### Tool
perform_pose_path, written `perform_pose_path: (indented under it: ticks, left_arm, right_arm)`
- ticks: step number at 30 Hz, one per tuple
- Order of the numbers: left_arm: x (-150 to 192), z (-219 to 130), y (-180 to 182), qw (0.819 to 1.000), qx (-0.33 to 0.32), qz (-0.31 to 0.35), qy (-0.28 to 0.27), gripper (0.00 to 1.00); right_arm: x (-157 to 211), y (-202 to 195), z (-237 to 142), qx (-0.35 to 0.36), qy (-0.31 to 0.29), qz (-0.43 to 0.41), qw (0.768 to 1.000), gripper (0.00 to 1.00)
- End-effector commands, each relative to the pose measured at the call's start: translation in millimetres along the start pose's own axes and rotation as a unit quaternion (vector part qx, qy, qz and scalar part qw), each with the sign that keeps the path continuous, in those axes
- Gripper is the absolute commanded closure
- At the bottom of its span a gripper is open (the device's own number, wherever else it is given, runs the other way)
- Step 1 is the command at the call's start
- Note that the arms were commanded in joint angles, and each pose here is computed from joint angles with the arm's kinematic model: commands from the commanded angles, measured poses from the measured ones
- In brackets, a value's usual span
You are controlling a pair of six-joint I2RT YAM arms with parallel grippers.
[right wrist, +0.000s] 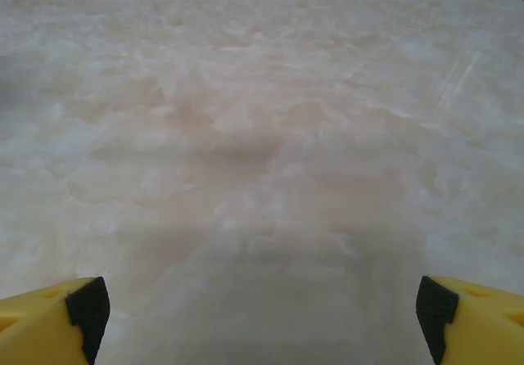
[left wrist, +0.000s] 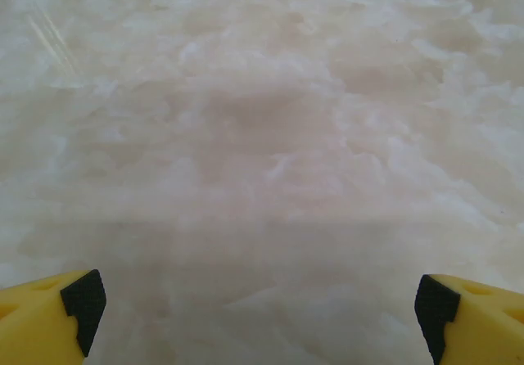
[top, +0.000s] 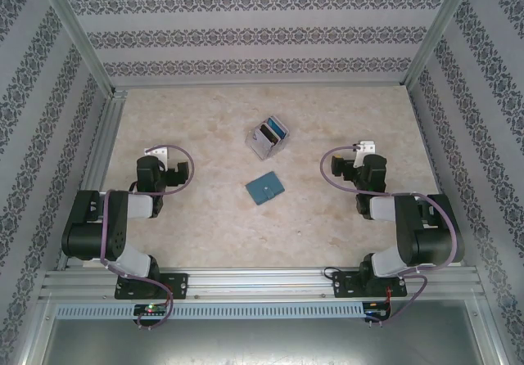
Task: Put the credit cards into the card holder
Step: Open the button on the card holder.
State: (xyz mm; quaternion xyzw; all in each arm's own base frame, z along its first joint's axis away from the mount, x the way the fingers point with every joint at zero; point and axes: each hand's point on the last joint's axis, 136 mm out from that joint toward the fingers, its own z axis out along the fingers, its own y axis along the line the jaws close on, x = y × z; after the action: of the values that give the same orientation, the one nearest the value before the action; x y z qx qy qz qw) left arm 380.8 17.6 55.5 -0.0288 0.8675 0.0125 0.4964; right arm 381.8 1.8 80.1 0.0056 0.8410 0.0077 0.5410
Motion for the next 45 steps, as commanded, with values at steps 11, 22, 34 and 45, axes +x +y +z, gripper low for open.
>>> perform_pose_path:
  ticks: [11, 22, 34, 45]
  left_arm:
    - [-34, 3, -12, 0.998, 0.022, 0.012, -0.058, 0.0]
    - [-34, 3, -12, 0.998, 0.022, 0.012, -0.057, 0.0]
    - [-34, 2, -12, 0.998, 0.021, 0.012, -0.057, 0.0]
    - [-78, -40, 4, 0.995, -0.026, -0.094, -0.009, 0.01]
  right_arm:
    - [-30, 3, 4, -0.001, -0.051, -0.003, 0.999, 0.02]
    - [-30, 3, 4, -0.001, -0.051, -0.003, 0.999, 0.02]
    - [-30, 4, 4, -0.002, -0.05, -0.003, 0.999, 0.02]
    - [-73, 7, -36, -0.022, -0.03, 0.077, 0.996, 0.02]
